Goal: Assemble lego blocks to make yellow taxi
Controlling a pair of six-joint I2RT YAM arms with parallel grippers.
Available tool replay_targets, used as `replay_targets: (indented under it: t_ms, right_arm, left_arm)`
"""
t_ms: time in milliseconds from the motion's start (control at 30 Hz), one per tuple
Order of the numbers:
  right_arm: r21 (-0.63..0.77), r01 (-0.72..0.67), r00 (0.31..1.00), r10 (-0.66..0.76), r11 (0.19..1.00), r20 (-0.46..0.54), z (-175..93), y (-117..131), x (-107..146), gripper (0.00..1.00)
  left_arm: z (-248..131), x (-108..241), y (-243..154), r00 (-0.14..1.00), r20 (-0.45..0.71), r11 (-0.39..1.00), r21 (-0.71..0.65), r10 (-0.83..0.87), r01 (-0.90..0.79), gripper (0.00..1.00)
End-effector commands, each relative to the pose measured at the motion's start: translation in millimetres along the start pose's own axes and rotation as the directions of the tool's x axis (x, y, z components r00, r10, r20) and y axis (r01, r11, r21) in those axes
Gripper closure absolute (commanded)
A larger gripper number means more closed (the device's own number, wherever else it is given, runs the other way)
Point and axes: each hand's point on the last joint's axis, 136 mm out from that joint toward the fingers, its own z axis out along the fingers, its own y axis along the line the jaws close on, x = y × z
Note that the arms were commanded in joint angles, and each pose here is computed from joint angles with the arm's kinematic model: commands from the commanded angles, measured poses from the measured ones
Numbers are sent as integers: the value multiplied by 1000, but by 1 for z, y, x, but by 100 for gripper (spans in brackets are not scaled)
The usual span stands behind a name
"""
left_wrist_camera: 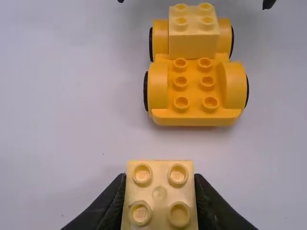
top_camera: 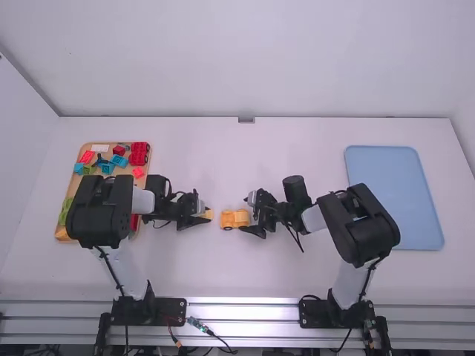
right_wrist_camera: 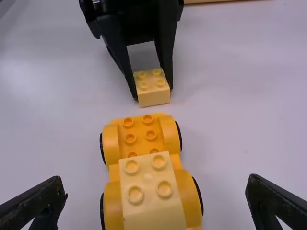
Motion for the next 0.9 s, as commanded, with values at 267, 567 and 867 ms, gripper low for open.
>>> replay_targets:
  t_ms: [267, 567, 867]
  right_arm:
    - [-19, -23, 1000, 23, 1000, -8, 1, 7, 5, 1]
    - [0, -34, 999, 34, 999, -36, 1, 5, 11, 1]
    - [-5, -39, 998, 39, 999, -39, 1, 6, 12, 1]
  left_arm:
    - [2, -5, -3, 999, 32, 999, 14, -30, 30, 46]
    - [1, -11, -3, 998, 63, 1000, 14, -27, 26, 65]
    - [1, -11, -3, 997, 65, 999, 16, -30, 29, 98]
